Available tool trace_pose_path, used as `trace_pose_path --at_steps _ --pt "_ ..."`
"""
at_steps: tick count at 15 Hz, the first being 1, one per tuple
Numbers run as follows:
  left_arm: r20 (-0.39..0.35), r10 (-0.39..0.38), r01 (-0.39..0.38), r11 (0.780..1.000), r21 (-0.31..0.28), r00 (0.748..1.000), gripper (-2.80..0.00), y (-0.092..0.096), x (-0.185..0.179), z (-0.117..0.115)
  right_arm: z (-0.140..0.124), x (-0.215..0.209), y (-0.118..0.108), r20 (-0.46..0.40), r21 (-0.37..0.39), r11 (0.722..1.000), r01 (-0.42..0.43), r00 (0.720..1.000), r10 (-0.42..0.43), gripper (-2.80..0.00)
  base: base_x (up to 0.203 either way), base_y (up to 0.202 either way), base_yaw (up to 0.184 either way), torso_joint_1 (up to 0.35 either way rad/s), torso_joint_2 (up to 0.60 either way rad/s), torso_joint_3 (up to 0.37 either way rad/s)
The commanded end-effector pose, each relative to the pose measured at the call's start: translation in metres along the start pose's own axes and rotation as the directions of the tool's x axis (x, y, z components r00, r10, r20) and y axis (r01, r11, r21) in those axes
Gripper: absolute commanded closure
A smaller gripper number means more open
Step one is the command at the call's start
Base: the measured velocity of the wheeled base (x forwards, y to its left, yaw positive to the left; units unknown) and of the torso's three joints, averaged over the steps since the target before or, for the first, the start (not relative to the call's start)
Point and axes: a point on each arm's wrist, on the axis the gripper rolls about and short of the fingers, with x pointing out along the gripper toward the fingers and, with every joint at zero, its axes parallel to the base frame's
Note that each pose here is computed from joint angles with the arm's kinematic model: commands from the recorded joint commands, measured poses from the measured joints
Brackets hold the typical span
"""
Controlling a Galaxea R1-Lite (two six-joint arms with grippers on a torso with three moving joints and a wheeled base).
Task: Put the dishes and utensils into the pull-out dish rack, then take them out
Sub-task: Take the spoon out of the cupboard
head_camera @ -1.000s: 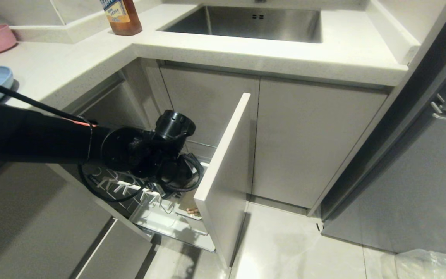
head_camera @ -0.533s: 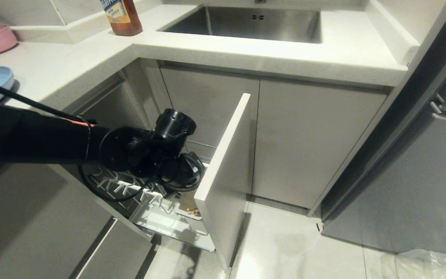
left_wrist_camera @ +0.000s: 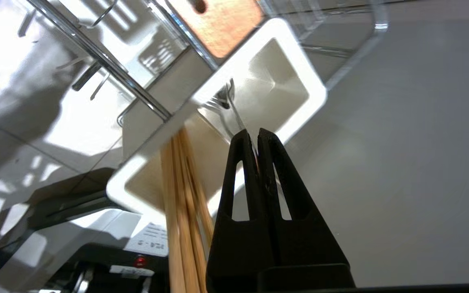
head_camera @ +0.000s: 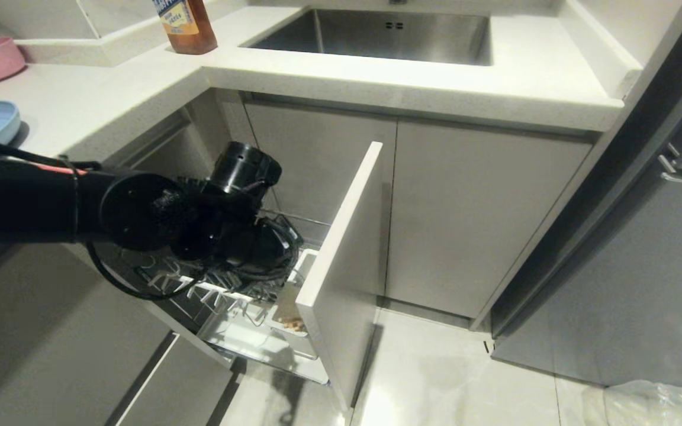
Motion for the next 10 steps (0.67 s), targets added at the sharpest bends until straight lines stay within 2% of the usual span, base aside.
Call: trace_pose_path --at_steps 1,6,10 --pt "0.025 -0.052 0.052 0.999 -0.011 0.998 0.0 -0.003 -0.025 0.004 0.0 0.0 0.0 -0.001 0.0 1.0 0.0 1.0 0.0 0.0 0.0 0.0 0.0 0.0 0.0 0.0" --pt "0.051 -0.121 0.121 0.993 -0.009 0.991 0.0 -0.005 -0.056 0.006 0.0 0.0 0.0 -0.001 0.0 1.0 0.0 1.0 0.0 0.0 0.0 0.0 0.0 0.0 0.0 0.0" --pt "0.048 -0.117 0.117 0.993 0.0 0.992 0.0 -0.003 -0.084 0.009 0.0 0.0 0.0 -0.001 0.0 1.0 0.0 1.0 0.0 0.0 0.0 0.0 0.0 0.0 0.0 0.0"
